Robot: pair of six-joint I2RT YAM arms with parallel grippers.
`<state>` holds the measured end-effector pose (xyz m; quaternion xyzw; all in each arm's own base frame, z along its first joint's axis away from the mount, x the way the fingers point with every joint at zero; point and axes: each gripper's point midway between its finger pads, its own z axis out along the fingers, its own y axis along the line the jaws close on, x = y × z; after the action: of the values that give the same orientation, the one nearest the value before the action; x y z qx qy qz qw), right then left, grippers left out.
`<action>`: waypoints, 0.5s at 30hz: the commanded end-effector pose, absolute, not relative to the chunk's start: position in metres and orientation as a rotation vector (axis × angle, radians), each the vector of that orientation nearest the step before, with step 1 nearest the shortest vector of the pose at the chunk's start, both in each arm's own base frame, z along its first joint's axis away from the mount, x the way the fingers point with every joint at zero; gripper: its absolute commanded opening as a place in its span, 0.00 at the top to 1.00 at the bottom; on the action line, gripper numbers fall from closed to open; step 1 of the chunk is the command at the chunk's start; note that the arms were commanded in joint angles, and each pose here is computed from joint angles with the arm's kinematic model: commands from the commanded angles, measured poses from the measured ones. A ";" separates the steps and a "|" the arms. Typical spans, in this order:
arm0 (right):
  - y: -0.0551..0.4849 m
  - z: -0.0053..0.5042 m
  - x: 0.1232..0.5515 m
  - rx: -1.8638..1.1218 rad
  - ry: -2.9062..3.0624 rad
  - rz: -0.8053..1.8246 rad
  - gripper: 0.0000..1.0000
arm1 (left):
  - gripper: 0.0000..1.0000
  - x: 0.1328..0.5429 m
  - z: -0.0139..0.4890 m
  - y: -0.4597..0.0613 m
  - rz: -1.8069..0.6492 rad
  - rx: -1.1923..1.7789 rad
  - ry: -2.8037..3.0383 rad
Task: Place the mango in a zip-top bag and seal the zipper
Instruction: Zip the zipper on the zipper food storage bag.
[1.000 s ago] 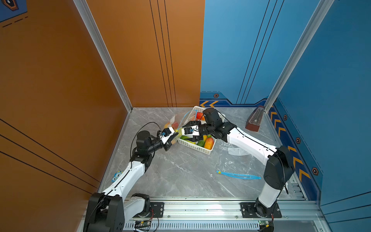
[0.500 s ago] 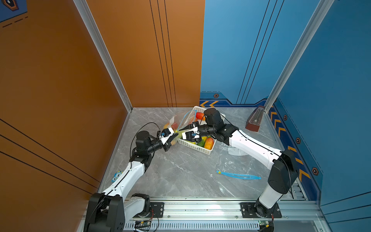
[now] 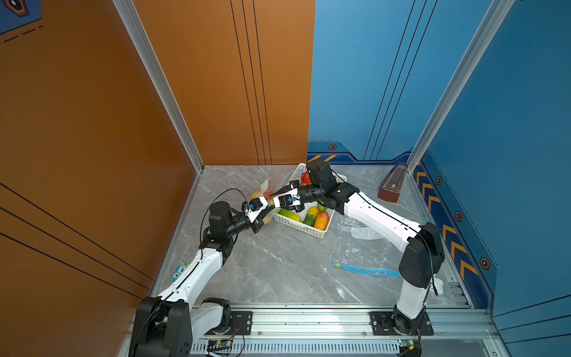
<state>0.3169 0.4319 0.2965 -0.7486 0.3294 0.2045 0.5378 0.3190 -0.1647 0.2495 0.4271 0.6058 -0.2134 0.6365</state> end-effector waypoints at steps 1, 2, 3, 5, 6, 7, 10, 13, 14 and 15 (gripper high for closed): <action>0.431 0.287 0.315 -1.841 0.799 0.487 0.68 | 1.00 0.317 0.256 -0.169 -0.508 0.989 1.354; 0.431 0.286 0.316 -1.844 0.799 0.488 0.71 | 1.00 0.317 0.256 -0.169 -0.508 0.990 1.353; 0.431 0.286 0.317 -1.846 0.804 0.484 0.72 | 1.00 0.317 0.256 -0.169 -0.509 0.990 1.353; 0.431 0.280 0.316 -1.890 0.810 0.467 0.73 | 1.00 0.317 0.257 -0.169 -0.509 0.989 1.352; 0.432 0.283 0.316 -1.900 0.804 0.457 0.74 | 1.00 0.317 0.256 -0.169 -0.509 0.990 1.354; 0.431 0.282 0.316 -1.910 0.806 0.455 0.74 | 1.00 0.316 0.256 -0.169 -0.509 0.990 1.353; 0.431 0.281 0.314 -1.922 0.798 0.449 0.77 | 1.00 0.317 0.257 -0.168 -0.508 0.988 1.352; 0.431 0.278 0.314 -1.939 0.809 0.422 0.81 | 1.00 0.318 0.256 -0.168 -0.504 0.986 1.355; 0.431 0.277 0.314 -1.942 0.810 0.427 0.81 | 1.00 0.317 0.255 -0.168 -0.505 0.985 1.358; 0.430 0.278 0.314 -1.943 0.810 0.427 0.83 | 1.00 0.318 0.256 -0.168 -0.502 0.985 1.355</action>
<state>0.3198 0.4333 0.2876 -0.7786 0.3344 0.1767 0.5007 0.3190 -0.1651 0.2485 0.4277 0.6062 -0.2152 0.6351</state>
